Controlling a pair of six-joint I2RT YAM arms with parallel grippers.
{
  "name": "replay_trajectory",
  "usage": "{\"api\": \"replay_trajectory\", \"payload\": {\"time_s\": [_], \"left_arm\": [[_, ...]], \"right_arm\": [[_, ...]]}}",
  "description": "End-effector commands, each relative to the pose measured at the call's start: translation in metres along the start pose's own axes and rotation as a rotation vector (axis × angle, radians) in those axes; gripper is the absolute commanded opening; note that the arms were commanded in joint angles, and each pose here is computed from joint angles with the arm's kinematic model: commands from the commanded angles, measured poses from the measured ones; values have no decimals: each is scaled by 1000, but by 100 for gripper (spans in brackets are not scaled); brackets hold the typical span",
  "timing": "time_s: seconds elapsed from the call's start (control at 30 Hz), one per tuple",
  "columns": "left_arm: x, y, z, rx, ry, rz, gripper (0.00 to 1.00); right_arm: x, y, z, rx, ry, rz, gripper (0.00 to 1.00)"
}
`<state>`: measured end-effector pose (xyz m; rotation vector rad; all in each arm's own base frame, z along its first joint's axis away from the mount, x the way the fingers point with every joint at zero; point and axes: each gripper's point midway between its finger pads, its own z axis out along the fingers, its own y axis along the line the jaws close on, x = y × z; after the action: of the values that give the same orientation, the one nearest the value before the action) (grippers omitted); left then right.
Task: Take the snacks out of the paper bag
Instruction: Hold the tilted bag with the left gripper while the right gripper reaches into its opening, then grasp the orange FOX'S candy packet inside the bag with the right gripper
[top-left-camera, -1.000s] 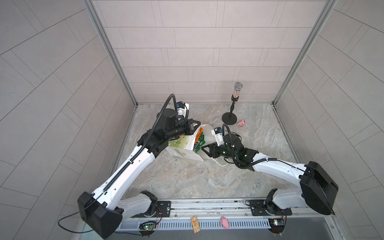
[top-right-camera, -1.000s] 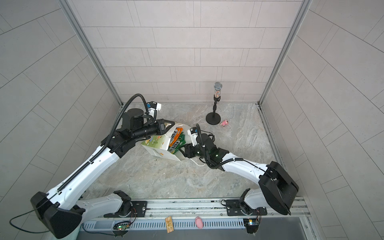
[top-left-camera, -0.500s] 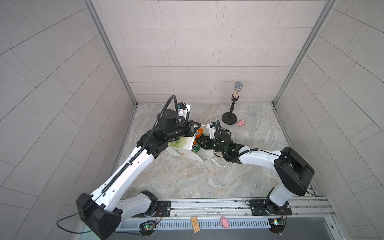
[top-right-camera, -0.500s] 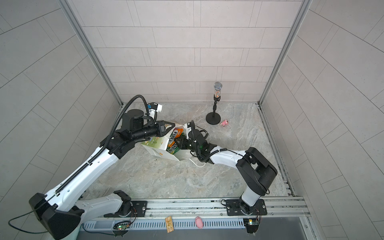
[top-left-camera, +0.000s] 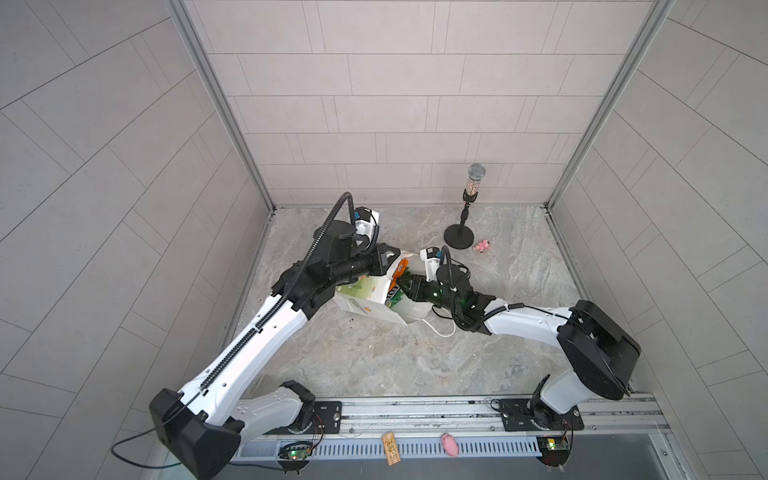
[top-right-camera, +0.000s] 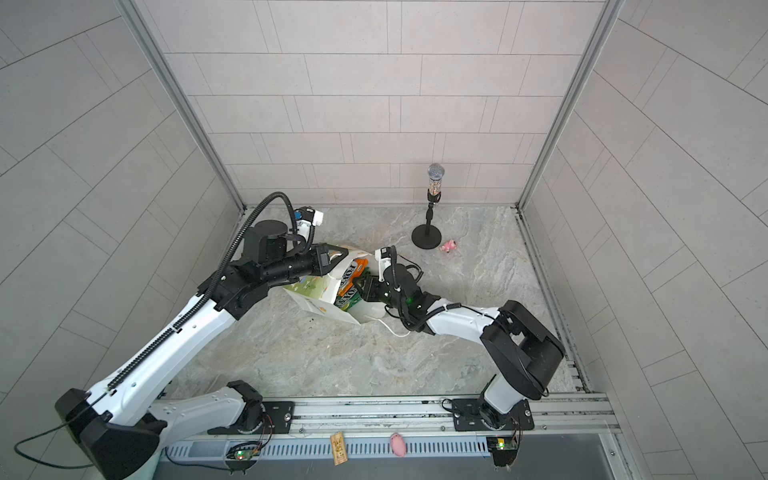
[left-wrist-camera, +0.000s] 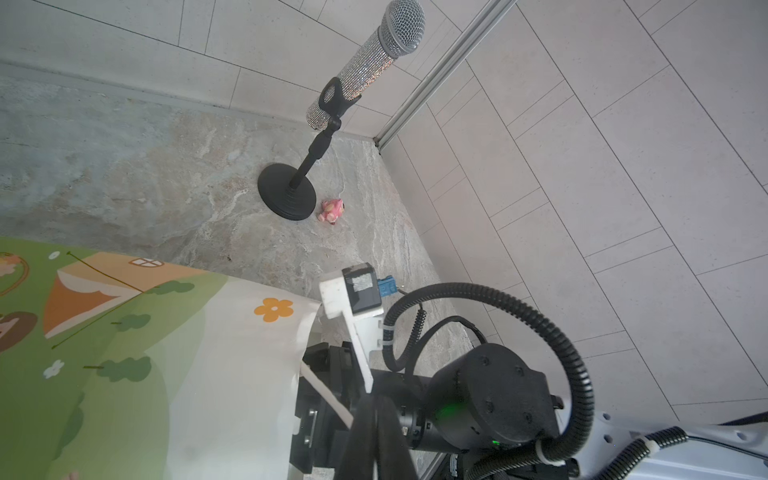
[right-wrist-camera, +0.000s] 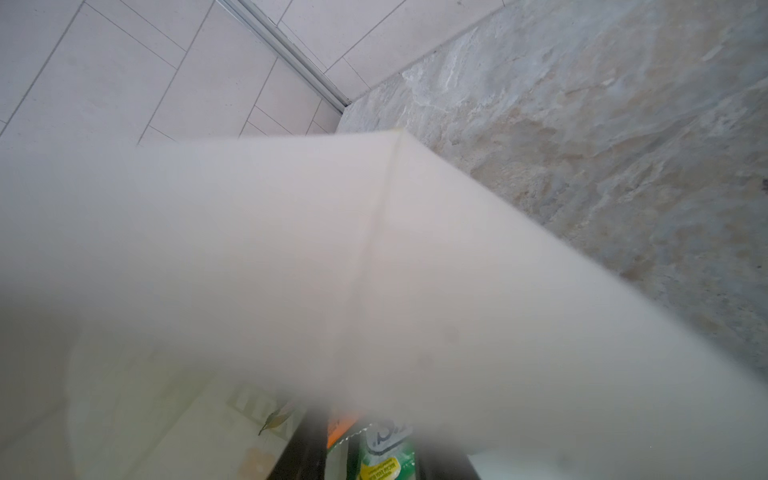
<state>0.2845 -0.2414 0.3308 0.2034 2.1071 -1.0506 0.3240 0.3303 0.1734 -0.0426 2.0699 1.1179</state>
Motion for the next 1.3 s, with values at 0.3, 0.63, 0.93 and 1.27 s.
{"api": "replay_trajectory", "payload": {"time_s": [0.3, 0.63, 0.93, 1.27], "left_arm": [[-18, -4, -9, -32, -68, 1, 0], [-17, -7, -11, -16, -62, 14, 0], [-11, -11, -14, 10, -47, 38, 0], [-6, -13, -17, 18, -28, 50, 0]], "right_arm": [[37, 16, -19, -58, 73, -194, 36], [49, 18, 4, -54, 128, -178, 35], [19, 3, 19, 94, 36, -73, 36], [-2, -12, 30, 142, -59, 86, 33]]}}
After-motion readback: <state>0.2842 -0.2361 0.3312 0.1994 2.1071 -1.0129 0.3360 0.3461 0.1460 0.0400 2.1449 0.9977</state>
